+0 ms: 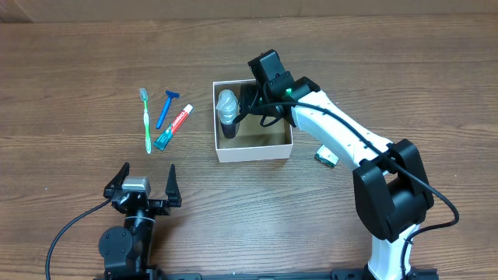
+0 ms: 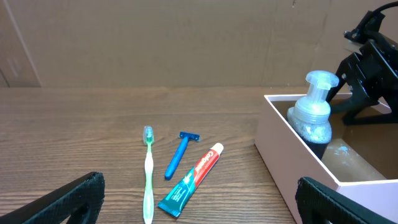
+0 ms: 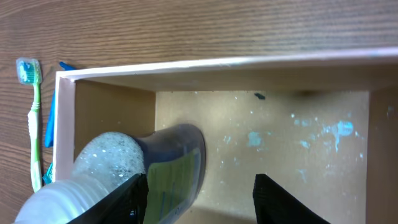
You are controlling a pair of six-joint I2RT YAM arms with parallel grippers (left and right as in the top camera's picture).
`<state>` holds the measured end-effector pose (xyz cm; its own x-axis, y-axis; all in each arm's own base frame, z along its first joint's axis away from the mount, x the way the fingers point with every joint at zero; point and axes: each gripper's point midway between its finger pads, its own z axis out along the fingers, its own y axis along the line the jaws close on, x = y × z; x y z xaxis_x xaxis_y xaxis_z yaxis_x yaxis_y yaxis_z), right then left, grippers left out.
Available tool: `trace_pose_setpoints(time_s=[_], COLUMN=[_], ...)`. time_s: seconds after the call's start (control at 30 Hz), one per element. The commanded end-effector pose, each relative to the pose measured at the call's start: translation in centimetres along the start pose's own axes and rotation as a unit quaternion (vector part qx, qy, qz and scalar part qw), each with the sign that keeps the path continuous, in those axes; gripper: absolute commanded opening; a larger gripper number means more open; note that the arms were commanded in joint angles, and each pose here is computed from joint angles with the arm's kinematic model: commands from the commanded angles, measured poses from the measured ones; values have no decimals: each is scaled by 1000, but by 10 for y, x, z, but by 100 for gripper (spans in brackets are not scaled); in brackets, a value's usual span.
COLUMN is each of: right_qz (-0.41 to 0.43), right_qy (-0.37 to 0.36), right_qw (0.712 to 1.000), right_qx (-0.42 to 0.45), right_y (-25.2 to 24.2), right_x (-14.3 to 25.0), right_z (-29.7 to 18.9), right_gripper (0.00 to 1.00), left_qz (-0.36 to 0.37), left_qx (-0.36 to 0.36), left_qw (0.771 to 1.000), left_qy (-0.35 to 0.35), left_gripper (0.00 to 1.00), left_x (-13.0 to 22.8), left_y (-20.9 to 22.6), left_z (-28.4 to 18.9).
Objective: Pack container
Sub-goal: 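Set the bottle upright in the box's left corner and release, then move right gripper to the green soap bar and grasp it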
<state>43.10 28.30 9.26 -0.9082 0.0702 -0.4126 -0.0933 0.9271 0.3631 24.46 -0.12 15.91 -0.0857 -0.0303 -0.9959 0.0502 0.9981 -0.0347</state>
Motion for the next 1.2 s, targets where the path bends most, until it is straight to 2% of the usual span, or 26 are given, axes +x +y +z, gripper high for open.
trace_pose_setpoints(time_s=[0.0,0.17,0.43,0.57,0.7,0.87,0.9,1.0,1.03,1.17], right_qz=[-33,-79,-98,-105,-97,-79,-75,-24,21,159], right_qy=[-2,7,7,1,-5,-3,4,20,25,54], right_qw=[999,995,993,993,995,997,997,999,996,976], right_qx=[-20,-57,-59,-49,-37,-25,-20,42,79,135], right_y=[11,24,23,12,3,3,3,-23,-42,-99], right_x=[0,4,3,-10,-32,-55,-55,-53,-51,-40], right_z=[-6,-7,-7,-14,-41,-104,-115,-149,-159,-178], right_gripper=[56,56,57,57,60,64,67,70,71,76], left_qz=[9,9,9,9,9,9,9,9,9,9], left_qx=[-9,-9,-9,-9,-9,-9,-9,-9,-9,-9], left_qw=[1000,1000,1000,1000,1000,1000,1000,1000,1000,1000], left_qy=[-3,-3,-3,-3,-3,-3,-3,-3,-3,-3], left_gripper=[100,100,100,100,100,100,100,100,100,100], left_x=[0,0,0,0,0,0,0,0,0,0], left_y=[4,4,4,4,4,4,4,4,4,4], left_z=[0,0,0,0,0,0,0,0,0,0])
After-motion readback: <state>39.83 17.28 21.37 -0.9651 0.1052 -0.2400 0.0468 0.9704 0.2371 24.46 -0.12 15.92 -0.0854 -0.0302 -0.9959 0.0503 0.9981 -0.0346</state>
